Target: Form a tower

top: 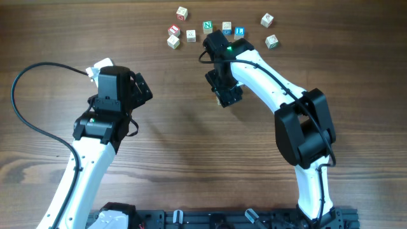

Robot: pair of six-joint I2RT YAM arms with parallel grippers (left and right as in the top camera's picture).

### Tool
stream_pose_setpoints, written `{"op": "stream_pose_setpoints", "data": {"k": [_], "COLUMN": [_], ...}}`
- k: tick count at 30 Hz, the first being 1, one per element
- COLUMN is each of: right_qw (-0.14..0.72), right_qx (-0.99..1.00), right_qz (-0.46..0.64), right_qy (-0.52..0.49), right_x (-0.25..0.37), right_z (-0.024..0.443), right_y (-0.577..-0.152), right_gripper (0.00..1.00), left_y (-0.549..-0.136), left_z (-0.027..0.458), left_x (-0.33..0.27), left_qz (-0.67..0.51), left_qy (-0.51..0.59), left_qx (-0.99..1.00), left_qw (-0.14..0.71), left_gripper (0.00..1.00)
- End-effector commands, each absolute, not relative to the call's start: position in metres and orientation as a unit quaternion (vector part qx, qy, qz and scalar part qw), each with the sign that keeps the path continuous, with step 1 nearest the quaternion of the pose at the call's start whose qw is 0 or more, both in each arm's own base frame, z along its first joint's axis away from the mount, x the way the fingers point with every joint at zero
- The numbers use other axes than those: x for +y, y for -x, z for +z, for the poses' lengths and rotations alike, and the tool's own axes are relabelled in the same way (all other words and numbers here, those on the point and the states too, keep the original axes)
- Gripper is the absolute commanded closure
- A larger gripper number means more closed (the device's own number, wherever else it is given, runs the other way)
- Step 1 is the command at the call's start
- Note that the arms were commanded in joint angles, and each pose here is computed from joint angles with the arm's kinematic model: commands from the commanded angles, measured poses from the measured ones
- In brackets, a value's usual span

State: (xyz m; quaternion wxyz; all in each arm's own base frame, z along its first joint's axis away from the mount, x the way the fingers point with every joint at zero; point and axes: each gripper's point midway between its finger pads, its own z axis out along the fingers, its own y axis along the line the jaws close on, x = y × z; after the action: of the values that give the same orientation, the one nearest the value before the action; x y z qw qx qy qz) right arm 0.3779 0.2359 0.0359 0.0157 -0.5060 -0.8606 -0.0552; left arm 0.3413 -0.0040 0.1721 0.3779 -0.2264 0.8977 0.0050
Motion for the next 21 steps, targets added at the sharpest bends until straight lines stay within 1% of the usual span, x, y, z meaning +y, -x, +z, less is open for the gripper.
{"op": "stream_pose_setpoints", "data": {"k": [1, 5, 6, 8, 11, 18, 21], "right_qw": [0.025, 0.025, 0.024, 0.023, 0.02, 0.028, 0.028], "right_qx": [-0.859, -0.859, -0.859, -0.859, -0.859, -0.859, -0.859], "right_qz": [-0.036, -0.036, -0.036, -0.035, -0.041, -0.03, -0.03], "right_qy": [0.511, 0.511, 0.511, 0.511, 0.511, 0.511, 0.511], "right_x": [0.231, 0.231, 0.231, 0.23, 0.231, 0.231, 0.231], "right_z": [0.024, 0.024, 0.024, 0.023, 0.022, 0.011, 0.011], "right_y": [-0.373, -0.374, -0.374, -0.374, -0.377, -0.374, -0.373], "right_gripper": [0.3, 0.33, 0.32, 0.25, 0.22, 0.23, 0.28], "left_y": [-0.342, -0.342, -0.342, -0.342, -0.342, -0.342, -0.342], "left_z": [0.176, 0.176, 0.176, 0.176, 0.176, 0.176, 0.176], "left_x": [-0.002, -0.002, -0.002, -0.002, -0.002, -0.002, -0.002], "left_qz": [-0.001, -0.001, -0.001, -0.001, -0.001, -0.001, -0.001], "left_qy": [0.235, 0.235, 0.235, 0.235, 0.235, 0.235, 0.235], "left_qx": [0.894, 0.894, 0.894, 0.894, 0.894, 0.894, 0.894], "left_qw": [0.382, 0.382, 0.382, 0.382, 0.382, 0.382, 0.382], "left_gripper": [0.0, 0.0, 0.0, 0.0, 0.0, 0.0, 0.0]}}
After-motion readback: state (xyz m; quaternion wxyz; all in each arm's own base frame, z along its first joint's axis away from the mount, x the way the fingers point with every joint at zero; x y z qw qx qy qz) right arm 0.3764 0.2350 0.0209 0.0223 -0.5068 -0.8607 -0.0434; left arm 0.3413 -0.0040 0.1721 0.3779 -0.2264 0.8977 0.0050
